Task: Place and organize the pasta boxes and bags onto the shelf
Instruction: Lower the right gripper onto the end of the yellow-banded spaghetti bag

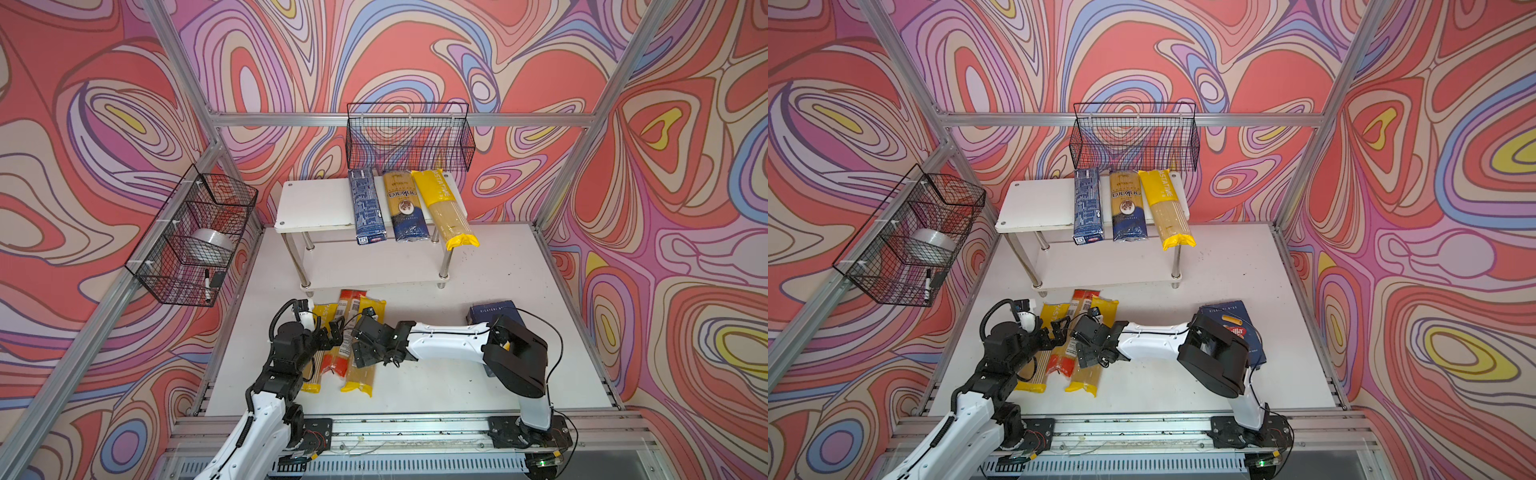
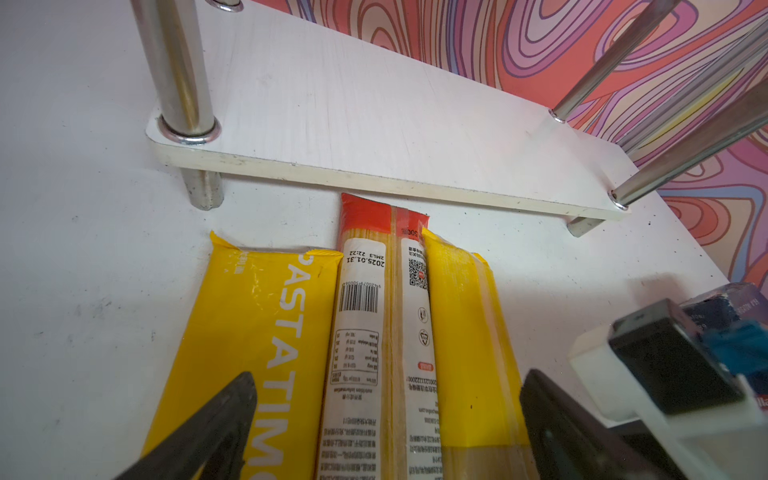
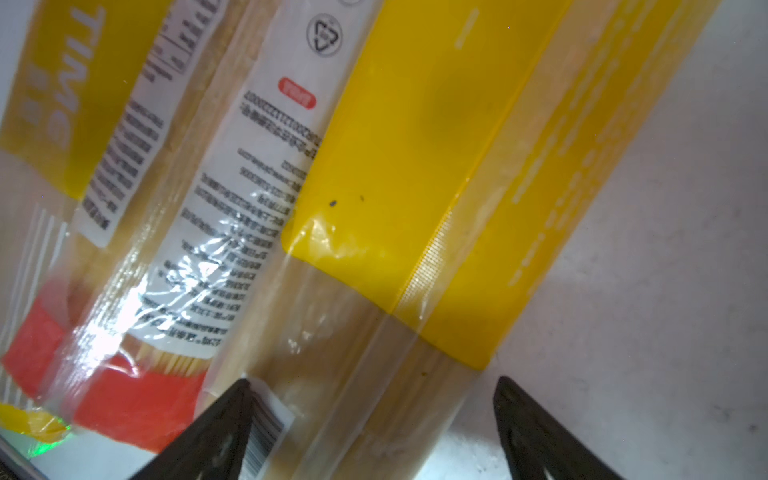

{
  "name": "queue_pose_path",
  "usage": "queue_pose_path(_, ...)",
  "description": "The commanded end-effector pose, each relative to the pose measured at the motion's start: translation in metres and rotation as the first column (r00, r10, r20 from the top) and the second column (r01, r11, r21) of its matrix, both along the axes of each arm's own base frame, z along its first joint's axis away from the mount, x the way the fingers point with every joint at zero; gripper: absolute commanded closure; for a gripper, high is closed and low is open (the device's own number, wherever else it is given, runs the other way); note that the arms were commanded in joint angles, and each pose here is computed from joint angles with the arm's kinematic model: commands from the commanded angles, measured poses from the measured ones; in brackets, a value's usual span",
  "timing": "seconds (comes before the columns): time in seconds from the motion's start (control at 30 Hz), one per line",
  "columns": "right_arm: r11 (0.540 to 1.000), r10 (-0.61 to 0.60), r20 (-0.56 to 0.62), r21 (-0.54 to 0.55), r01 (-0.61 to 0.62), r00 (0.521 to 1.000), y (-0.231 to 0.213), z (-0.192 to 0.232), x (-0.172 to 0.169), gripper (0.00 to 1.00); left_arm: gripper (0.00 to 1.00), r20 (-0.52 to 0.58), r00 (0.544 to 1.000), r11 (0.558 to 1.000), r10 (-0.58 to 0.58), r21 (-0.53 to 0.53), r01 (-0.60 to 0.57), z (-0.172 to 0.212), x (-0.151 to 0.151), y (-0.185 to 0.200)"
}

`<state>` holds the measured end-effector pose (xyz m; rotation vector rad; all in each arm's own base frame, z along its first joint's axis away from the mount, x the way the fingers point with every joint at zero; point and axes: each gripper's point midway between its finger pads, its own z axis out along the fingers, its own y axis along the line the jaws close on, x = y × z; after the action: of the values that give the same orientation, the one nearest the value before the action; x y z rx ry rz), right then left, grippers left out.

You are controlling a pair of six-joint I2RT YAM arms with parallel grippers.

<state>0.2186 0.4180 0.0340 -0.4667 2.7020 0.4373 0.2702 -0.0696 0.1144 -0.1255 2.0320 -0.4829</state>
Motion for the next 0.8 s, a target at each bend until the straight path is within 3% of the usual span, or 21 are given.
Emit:
queue_pose_path(0.0,0.992,-0.007,-0.019,-0.130,0.004,1.000,-0.023,-0.020,-0.003,0.06,0.00,0.033,0.999,1.000,0.018,-0.015,-0.018,0.011,0.004,0.002)
queue_pose_path(0.2,0.993,-0.008,-0.034,-0.114,0.004,0.999,-0.036,-0.019,-0.010,0.06,0.00,0.038,0.999,1.000,0.020,-0.015,-0.020,0.012,0.004,0.003)
queue_pose_path(0.43,0.987,-0.062,-0.023,-0.152,0.057,0.998,-0.084,-0.008,-0.016,0.06,0.00,0.039,0.999,1.000,0.016,-0.015,-0.016,0.012,0.004,0.002)
queue_pose_path(0.6,0.999,0.028,0.037,-0.031,-0.027,0.999,-0.081,0.028,-0.020,0.05,0.00,0.041,0.999,1.000,0.008,-0.017,-0.007,0.012,0.003,0.001)
queue_pose_path(0.77,0.997,0.035,0.115,-0.070,-0.027,0.993,-0.091,0.051,-0.012,0.05,0.00,0.047,0.998,0.999,-0.041,-0.020,0.042,0.015,0.002,-0.007)
